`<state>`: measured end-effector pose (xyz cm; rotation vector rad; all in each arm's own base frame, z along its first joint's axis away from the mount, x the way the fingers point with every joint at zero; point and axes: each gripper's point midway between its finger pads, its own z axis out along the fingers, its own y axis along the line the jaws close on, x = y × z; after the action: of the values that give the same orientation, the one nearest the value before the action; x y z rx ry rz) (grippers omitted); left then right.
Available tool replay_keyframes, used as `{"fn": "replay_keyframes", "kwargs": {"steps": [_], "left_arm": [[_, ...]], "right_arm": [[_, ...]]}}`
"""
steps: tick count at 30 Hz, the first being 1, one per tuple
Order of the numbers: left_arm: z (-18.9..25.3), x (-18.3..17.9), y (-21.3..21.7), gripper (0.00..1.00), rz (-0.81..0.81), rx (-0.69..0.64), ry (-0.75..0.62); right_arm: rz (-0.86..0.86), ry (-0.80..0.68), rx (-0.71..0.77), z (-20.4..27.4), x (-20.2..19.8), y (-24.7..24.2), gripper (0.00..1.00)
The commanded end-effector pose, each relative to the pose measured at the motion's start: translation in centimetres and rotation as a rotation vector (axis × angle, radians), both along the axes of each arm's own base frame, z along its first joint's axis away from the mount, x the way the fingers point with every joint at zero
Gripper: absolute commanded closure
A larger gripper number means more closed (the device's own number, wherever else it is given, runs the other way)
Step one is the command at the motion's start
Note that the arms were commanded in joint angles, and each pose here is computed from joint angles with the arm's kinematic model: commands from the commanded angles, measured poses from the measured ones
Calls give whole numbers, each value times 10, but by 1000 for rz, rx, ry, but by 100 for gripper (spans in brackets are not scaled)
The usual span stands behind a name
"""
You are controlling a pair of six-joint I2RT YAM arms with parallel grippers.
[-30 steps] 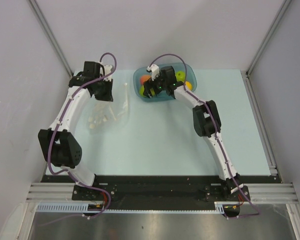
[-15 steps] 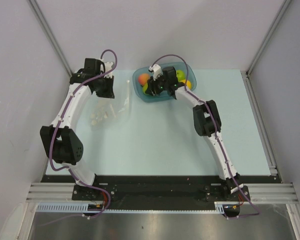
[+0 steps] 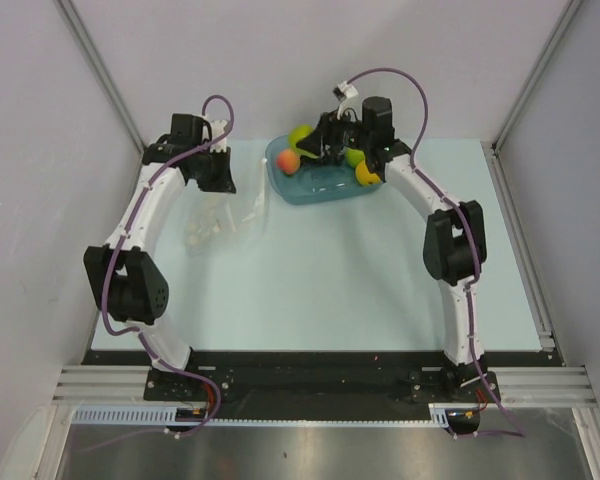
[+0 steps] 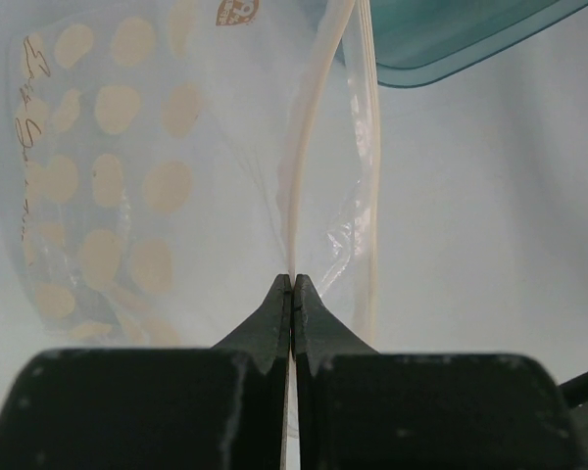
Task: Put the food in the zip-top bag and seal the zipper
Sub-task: Place the fake fruit in the zipper food storage bag.
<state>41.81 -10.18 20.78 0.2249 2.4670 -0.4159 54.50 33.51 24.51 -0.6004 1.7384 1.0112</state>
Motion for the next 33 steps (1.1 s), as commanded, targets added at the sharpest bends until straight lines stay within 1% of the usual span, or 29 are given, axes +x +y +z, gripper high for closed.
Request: {"fn": "replay_keyframes", "kwargs": {"steps": [1,3,5,7,10,13,15,17,21,25,28,30,31,32,33], "left_arm": [[26,11,-15,100,-6,-89,-57],[30,9,-19,100,-17,-108,-61],[33,9,-21,100,-22,-121,-67],[36,8,-23,100,-27,-133,-72],[38,7,-23,100,-26,-140,-72],[42,4,-25,100,-32,-157,-74],[42,2,-26,100,-35,-164,-73],[44,-1,-29,100,-49,-183,-71],[45,-4,-34,100,-65,-225,-60],[49,-8,-43,100,-95,-289,-43],[49,-11,-48,100,-113,-317,-40],[52,-15,-51,100,-124,-341,-55],[54,-16,-52,100,-126,-349,-63],[56,-16,-54,100,-129,-366,-71],[55,-19,-55,100,-130,-373,-66]], "right_arm": [[176,19,191,75,-63,38,86],[222,90,212,70,-82,56,87],[259,124,217,63,-96,73,88],[283,180,213,48,-103,83,91],[303,245,192,25,-115,97,91],[292,276,172,7,-124,103,91],[281,273,159,1,-127,109,90],[246,308,140,-12,-125,113,90],[209,348,130,-21,-123,121,88],[181,406,84,-34,-124,126,88],[163,437,102,-32,-122,127,84],[137,464,134,-22,-120,128,76],[128,476,153,-17,-119,128,71],[123,494,179,-11,-118,127,56],[128,493,213,-2,-118,128,53]]}}
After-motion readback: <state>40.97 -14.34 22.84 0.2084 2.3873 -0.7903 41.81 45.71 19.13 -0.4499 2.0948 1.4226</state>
